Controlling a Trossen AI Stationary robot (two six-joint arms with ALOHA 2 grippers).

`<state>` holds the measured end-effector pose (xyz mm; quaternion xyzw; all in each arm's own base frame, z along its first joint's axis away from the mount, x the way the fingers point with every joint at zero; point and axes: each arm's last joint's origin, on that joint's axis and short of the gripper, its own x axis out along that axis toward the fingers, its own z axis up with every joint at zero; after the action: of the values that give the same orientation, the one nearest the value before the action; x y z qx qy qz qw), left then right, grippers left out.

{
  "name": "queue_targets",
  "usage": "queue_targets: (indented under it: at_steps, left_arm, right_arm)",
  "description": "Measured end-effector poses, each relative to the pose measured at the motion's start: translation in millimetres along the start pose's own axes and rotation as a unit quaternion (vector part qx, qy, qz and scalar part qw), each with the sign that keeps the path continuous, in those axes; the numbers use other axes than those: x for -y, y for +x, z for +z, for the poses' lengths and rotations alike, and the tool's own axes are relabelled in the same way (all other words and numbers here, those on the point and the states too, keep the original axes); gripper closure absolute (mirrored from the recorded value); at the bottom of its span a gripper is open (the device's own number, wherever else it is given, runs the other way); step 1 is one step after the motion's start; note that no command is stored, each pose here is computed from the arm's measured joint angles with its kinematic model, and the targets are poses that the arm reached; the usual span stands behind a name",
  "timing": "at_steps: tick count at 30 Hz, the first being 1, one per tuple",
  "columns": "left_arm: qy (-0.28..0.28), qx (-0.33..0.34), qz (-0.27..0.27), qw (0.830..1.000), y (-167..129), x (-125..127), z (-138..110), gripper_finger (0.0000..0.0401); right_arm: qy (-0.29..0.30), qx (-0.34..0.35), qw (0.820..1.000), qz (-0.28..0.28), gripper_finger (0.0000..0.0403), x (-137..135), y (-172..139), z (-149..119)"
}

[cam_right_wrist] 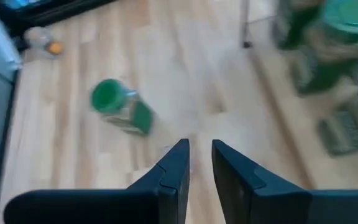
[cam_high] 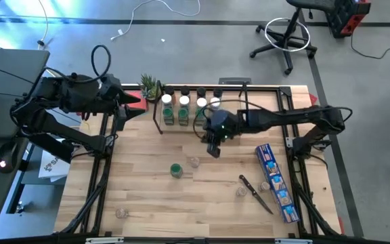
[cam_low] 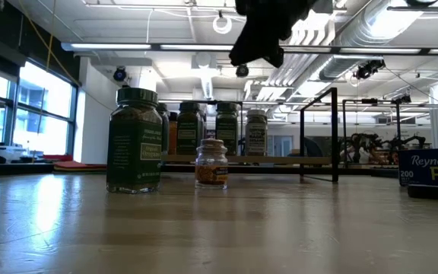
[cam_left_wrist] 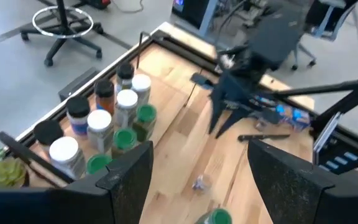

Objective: Shelf spices
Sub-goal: Put the green seasoning bottle on the shelf aligned with the white seasoning bottle

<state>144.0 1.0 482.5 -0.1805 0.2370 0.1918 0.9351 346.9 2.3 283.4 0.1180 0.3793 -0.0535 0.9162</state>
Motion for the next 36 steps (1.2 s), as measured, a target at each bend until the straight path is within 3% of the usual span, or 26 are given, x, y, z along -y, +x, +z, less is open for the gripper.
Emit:
queue_targets:
  at_steps: [5,8,13,16,22,26,30,36]
  left_arm:
    - [-0.074,-0.038,0.058,0.995,13,1,-7,0.0144]
    - [-0.139,-0.062,0.126,0.98,25,7,-17,0.0148]
    - [-0.166,-0.11,0.197,0.96,51,33,-39,0.0173]
    - [-0.17,-0.132,0.203,0.955,73,55,-49,0.0186]
    - [-0.194,-0.176,0.202,0.944,128,90,-65,0.0195]
    - [-0.235,-0.271,0.213,0.909,159,101,-81,0.0195]
    - [-0.264,-0.341,0.229,0.873,184,114,-101,0.019]
    - [-0.297,-0.389,0.203,0.848,215,138,-125,0.0133]
  right_arm:
    - [0.072,-0.018,0.995,-0.063,0.0326,-4,1,-9]
    - [0.111,-0.03,0.991,-0.06,0.0304,-3,-3,-11]
    - [0.112,-0.024,0.992,-0.044,0.0258,-2,-15,-8]
    - [0.095,-0.025,0.995,-0.027,0.0234,1,-32,-7]
    - [0.071,0.031,0.997,0.0,0.0222,4,-100,-6]
    - [0.033,0.082,0.996,-0.022,0.0222,8,-142,-10]
    - [0.005,0.085,0.996,-0.026,0.0222,11,-170,-22]
    - [-0.002,0.054,0.998,-0.037,0.0222,17,-194,-41]
